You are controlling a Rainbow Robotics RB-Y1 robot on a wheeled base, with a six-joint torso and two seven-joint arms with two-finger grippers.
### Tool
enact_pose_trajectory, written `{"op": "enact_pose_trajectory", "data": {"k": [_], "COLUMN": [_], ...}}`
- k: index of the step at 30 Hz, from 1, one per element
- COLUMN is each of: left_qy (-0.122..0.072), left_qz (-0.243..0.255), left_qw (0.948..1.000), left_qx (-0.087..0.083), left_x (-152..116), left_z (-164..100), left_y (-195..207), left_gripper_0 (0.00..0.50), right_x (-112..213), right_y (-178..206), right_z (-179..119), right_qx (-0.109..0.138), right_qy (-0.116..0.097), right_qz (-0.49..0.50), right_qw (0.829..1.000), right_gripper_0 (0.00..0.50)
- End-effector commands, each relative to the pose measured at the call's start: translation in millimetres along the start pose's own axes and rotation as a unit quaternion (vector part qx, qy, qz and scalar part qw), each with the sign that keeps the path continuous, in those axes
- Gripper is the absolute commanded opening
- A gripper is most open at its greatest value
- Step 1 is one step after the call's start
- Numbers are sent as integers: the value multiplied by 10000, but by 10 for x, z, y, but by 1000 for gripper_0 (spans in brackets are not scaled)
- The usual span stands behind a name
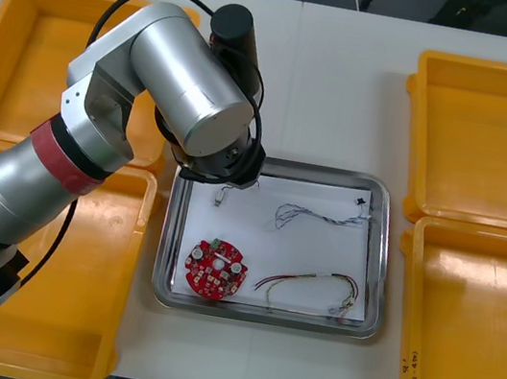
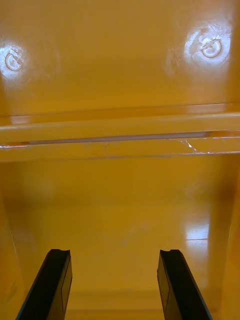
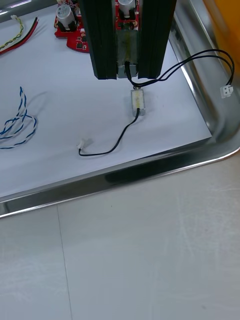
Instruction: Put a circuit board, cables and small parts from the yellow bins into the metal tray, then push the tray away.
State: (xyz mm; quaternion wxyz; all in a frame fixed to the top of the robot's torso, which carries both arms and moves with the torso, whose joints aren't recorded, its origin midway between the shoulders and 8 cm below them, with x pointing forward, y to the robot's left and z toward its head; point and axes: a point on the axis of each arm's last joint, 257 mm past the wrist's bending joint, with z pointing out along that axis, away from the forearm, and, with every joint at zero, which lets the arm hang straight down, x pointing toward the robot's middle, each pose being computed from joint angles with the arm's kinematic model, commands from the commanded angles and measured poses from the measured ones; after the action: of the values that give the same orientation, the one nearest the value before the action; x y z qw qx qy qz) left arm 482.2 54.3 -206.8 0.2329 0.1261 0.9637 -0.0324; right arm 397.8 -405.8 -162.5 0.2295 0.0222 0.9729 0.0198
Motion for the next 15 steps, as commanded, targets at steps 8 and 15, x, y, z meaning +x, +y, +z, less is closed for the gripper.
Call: {"op": "enact_pose_trajectory", "data": {"k": [8,15], "left_qy": [-7,-31], "left_qz": [-226,-255], "left_qw": [9995,9994], "left_qx": [240,230], "left_x": [212,219], "left_z": [232,414], "left_y": [-411,-397], "left_gripper_0": [0,0], "right_x": [0,0], "right_y": [-46,-46], "right_z": [-45,-45], "right_qx": [-26,-26], "right_qy": [-59,-59], "right_qz": [42,42], "right_qw": [10000,10000], "right_gripper_0": [500,500]}}
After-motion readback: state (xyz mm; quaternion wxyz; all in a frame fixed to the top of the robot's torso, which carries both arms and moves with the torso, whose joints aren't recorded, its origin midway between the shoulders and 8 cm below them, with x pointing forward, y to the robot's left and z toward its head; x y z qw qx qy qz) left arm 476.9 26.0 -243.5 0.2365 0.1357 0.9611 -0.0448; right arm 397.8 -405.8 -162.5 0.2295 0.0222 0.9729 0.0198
